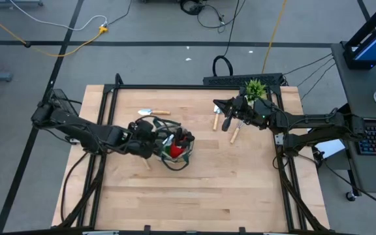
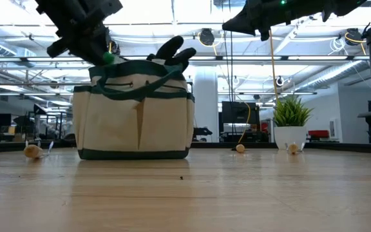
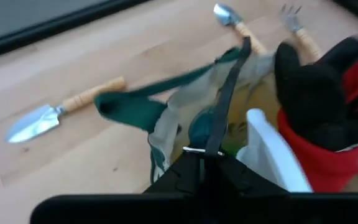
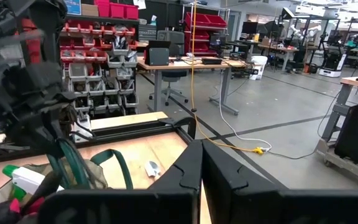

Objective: Pick & Place Garden tools in Gardening bag
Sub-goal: Put the green shear scissors into the brown gardening bag, then put the left brown trowel into the brown gardening bag

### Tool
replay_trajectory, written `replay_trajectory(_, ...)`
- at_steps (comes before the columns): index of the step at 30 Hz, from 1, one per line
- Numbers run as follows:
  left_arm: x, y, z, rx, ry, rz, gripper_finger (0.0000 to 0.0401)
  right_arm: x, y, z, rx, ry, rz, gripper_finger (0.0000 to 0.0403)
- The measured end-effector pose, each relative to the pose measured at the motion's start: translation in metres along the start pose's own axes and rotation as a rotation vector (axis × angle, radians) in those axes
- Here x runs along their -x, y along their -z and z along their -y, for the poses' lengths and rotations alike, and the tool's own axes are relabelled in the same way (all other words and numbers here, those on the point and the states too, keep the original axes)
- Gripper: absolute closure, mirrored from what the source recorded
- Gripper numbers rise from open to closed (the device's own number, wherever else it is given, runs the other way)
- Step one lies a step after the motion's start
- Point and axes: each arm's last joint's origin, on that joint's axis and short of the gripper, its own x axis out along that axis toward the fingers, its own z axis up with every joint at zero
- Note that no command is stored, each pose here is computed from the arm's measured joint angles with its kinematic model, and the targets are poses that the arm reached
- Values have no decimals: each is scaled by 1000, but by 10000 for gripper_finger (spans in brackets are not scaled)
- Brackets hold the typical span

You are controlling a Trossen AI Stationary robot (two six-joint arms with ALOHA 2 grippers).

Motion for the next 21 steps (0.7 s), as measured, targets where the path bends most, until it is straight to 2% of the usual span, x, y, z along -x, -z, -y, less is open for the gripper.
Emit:
replay_trajectory(10, 29, -19, -17, 3, 76, 84, 304, 0, 0, 0, 1, 0, 0, 403)
replay_trajectory(17, 29, -18, -18, -59, 71, 86, 276, 0, -2, 0, -2, 1, 18, 403)
replay_trajectory(21, 40, -24, -31, -97, 25, 142, 275, 0, -3, 0, -6, 1, 28, 403)
